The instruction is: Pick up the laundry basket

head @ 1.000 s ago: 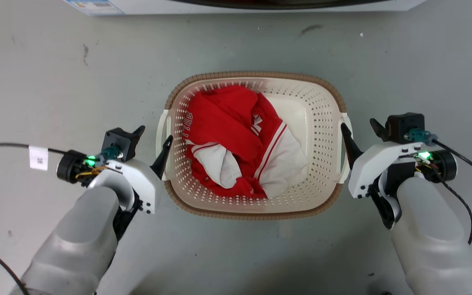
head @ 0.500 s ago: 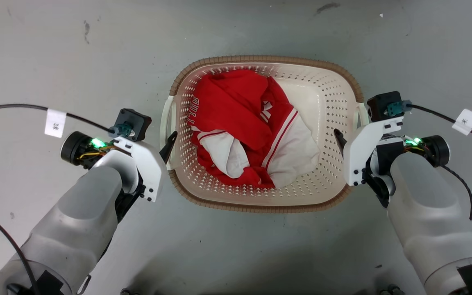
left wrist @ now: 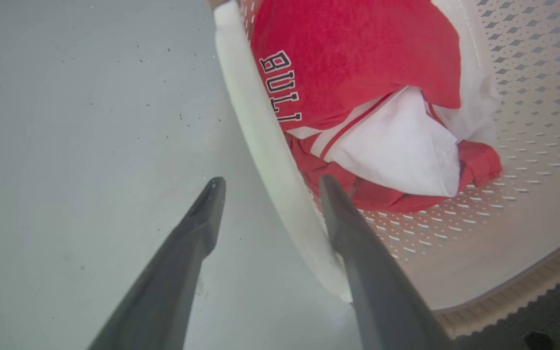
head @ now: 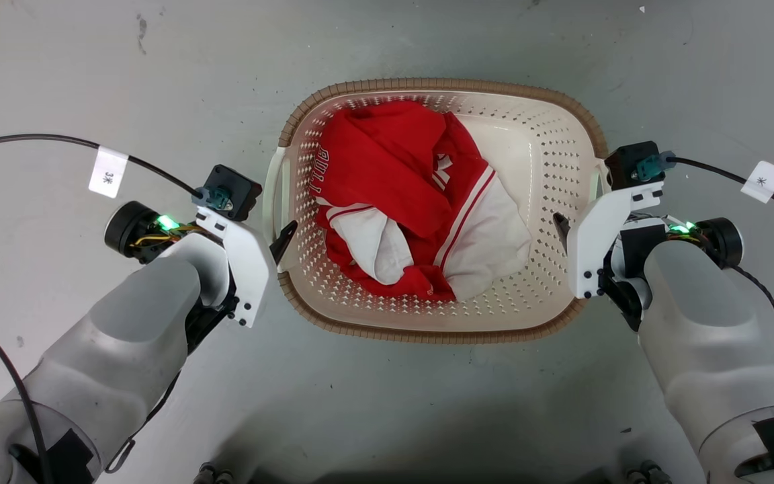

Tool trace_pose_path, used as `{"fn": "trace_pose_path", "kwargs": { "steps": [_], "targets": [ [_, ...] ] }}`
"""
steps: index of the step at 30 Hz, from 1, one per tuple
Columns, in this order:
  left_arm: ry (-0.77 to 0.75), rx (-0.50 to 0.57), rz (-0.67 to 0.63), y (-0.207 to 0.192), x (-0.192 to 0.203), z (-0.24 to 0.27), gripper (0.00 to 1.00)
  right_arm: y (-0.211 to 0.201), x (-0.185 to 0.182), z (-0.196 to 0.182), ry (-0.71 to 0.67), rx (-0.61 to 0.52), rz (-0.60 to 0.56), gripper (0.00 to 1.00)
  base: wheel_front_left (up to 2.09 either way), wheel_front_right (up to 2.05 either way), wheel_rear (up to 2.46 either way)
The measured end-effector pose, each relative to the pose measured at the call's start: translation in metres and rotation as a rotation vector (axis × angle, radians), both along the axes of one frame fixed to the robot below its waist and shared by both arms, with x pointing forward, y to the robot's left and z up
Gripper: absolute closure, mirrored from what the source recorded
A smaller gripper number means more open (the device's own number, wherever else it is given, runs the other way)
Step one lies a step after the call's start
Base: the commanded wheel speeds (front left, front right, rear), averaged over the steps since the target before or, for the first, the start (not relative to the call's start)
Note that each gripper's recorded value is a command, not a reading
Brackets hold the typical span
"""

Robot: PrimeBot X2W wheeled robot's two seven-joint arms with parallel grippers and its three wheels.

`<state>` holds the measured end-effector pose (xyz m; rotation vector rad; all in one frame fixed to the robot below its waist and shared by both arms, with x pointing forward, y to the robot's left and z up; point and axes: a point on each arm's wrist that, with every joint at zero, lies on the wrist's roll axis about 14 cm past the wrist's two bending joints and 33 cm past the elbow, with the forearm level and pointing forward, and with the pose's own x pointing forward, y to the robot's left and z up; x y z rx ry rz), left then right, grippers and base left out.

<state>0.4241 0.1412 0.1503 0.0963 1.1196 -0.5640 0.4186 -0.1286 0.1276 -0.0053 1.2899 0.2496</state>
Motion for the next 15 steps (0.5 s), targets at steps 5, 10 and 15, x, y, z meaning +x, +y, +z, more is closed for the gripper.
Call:
{"fn": "trace_pose_path", "kwargs": {
  "steps": [5, 10, 15],
  "targets": [
    [0.005, -0.004, 0.003, 0.0002, -0.0014, -0.0009, 0.0, 0.0005, -0.0016, -0.0011, 0.003, 0.004, -0.006, 0.0, 0.0, 0.0, 0.0],
    [0.005, -0.011, 0.005, -0.001, -0.002, -0.0005, 0.7, 0.0031, 0.0014, -0.001, -0.008, 0.013, -0.008, 0.69, 0.0, 0.0, 0.0],
    [0.001, -0.034, -0.003, -0.0082, -0.0022, 0.0035, 1.0, 0.0053, -0.0009, -0.0005, -0.002, 0.016, -0.003, 1.0, 0.0, 0.0, 0.0]
  ]
}}
